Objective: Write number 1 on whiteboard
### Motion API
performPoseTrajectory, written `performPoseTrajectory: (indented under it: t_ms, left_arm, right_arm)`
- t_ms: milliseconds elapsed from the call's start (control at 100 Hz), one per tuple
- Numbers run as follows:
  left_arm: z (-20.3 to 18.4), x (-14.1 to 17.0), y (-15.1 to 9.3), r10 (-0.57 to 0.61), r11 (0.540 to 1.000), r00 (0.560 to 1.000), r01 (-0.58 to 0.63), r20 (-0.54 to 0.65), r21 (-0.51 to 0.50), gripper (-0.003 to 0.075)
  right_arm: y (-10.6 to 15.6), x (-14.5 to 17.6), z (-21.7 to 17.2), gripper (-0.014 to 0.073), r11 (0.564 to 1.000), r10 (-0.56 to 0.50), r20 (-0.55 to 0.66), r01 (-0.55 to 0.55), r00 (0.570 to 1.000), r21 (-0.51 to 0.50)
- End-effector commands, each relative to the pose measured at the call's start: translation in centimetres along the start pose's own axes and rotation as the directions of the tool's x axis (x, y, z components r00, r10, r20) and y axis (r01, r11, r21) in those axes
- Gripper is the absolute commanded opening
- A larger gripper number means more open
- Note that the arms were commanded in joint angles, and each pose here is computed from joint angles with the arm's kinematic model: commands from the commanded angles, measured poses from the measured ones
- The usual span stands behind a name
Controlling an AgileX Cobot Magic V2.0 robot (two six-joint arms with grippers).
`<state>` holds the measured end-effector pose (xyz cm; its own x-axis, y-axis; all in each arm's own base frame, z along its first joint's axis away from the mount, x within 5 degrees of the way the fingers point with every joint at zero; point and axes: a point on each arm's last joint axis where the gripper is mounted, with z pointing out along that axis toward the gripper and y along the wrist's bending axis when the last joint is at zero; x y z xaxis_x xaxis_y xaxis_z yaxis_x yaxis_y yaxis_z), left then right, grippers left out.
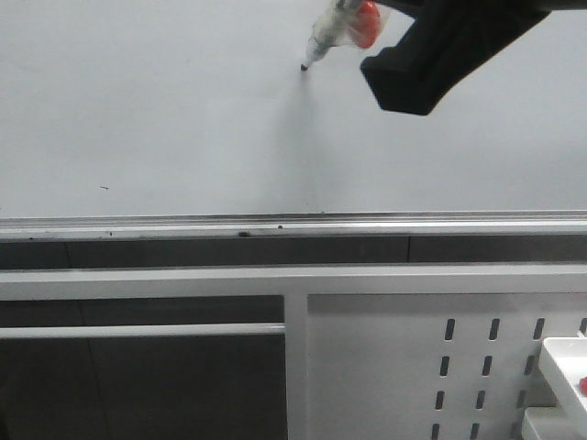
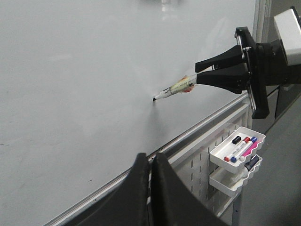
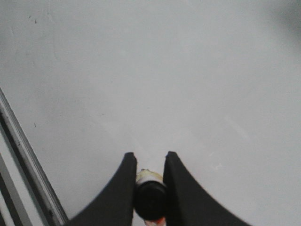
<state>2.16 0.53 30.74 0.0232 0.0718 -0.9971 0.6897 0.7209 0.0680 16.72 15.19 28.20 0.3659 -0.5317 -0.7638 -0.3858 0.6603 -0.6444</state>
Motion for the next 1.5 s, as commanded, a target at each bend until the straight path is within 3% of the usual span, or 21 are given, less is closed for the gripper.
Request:
performPoseTrajectory:
  t_ms: [0, 430, 580, 850, 1070, 1160, 1260, 1330, 1410, 1490]
  left_arm:
    - [-0.3, -1.3, 0.0, -0.005, 1.000, 0.996, 0.003, 0.091, 0.016, -0.0020]
    - [-0.3, -1.3, 0.0, -0.005, 1.000, 0.996, 0.003, 0.091, 0.016, -0.0020]
    - [-0.3, -1.3, 0.0, -0.006, 1.000, 0.996, 0.005, 0.091, 0.018, -0.0020]
    - [-0.3, -1.3, 0.0, -0.007, 1.000, 0.996, 0.006, 0.091, 0.018, -0.0020]
    - [-0.3, -1.3, -0.1, -0.016, 1.000, 0.996, 0.014, 0.089, 0.024, -0.0020]
    - [-0.3, -1.3, -0.1, -0.024, 0.999, 0.996, 0.022, 0.087, 0.030, -0.0020]
    - [-0.3, -1.3, -0.2, -0.035, 0.999, 0.996, 0.032, 0.085, 0.037, -0.0019]
    - [-0.3, -1.2, -0.3, -0.047, 0.998, 0.995, 0.044, 0.084, 0.046, -0.0019]
    - [-0.2, -1.3, -0.4, -0.060, 0.997, 0.995, 0.055, 0.085, 0.059, 0.0000]
    - [0.2, -1.5, -0.6, -0.061, 0.996, 0.995, 0.056, 0.079, 0.072, 0.0078]
  right_arm:
    - [-1.9, -0.9, 0.2, -0.0069, 0.991, -0.002, 0.053, -0.005, 0.999, 0.133]
    - [-1.1, 0.7, 1.0, -0.0069, 0.991, 0.069, -0.054, -0.062, 0.996, 0.121]
    - [-0.1, 2.0, 1.6, -0.0069, 0.984, 0.162, -0.142, -0.149, 0.976, 0.097]
    - [2.2, 4.0, 2.9, -0.0069, 0.989, 0.149, -0.248, -0.149, 0.957, 0.020]
    - [2.2, 3.8, 2.9, -0.0071, 0.989, 0.148, -0.238, -0.146, 0.960, 0.025]
    - [2.0, 2.0, 2.3, -0.0077, 0.986, 0.164, -0.168, -0.165, 0.972, 0.008]
    - [2.0, -1.3, 0.9, -0.0077, 0.974, 0.206, -0.066, -0.211, 0.976, -0.080]
    - [2.3, -3.8, -0.4, -0.0077, 0.949, 0.240, -0.017, -0.239, 0.971, -0.205]
    - [2.6, -6.4, -1.9, -0.0077, 0.892, 0.269, 0.008, -0.246, 0.963, -0.380]
    - [2.6, -8.1, -2.9, -0.0077, 0.828, 0.285, 0.000, -0.246, 0.959, -0.504]
